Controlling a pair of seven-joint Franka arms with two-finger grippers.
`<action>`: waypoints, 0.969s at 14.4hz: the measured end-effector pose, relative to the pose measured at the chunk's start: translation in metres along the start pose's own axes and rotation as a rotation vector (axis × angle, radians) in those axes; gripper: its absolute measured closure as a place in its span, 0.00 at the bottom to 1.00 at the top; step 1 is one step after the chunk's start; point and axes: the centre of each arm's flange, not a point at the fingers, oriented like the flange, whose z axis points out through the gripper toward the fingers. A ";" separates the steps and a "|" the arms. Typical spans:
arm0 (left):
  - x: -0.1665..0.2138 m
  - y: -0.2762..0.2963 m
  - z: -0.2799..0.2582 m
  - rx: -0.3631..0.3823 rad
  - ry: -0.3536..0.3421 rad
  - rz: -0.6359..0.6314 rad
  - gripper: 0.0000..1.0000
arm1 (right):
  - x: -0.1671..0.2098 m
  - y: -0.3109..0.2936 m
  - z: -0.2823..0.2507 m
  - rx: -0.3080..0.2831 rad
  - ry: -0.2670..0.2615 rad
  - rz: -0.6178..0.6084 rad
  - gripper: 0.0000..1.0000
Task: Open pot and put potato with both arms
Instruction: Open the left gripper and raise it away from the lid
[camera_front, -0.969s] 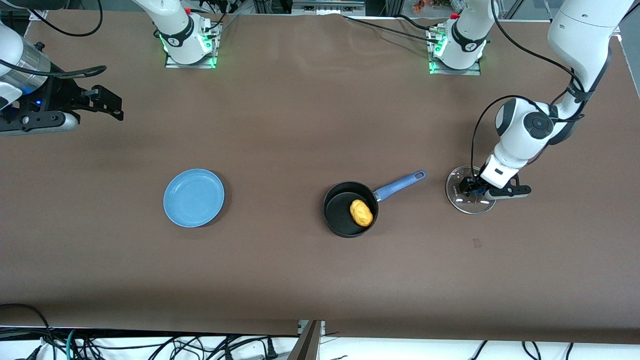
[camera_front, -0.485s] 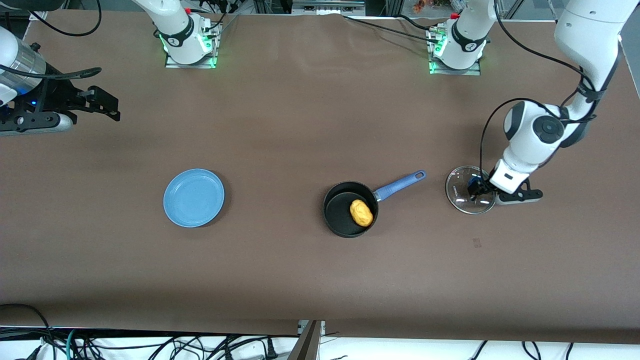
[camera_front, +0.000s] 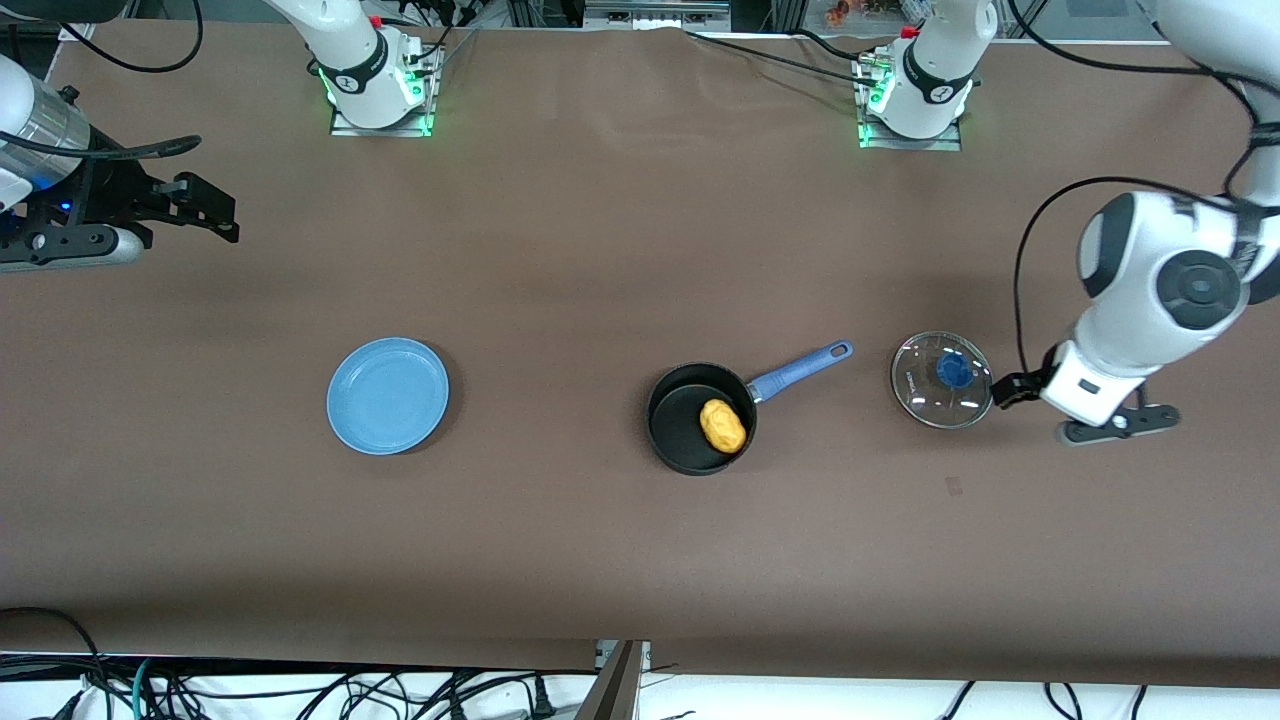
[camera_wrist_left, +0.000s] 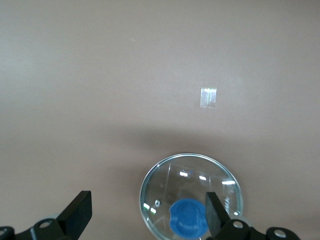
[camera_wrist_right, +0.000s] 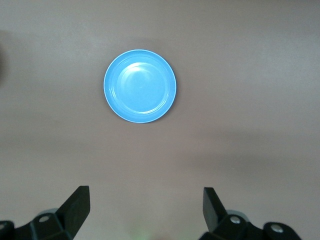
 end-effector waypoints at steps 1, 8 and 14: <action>0.006 -0.002 -0.020 -0.002 -0.008 -0.015 0.00 | 0.000 0.000 0.000 0.000 0.000 0.000 0.00; 0.014 -0.028 -0.173 -0.069 -0.086 -0.064 0.00 | 0.000 0.000 -0.001 0.000 0.001 0.000 0.00; 0.004 -0.003 -0.213 -0.067 -0.088 -0.015 0.00 | 0.000 0.000 -0.001 0.000 0.001 0.001 0.00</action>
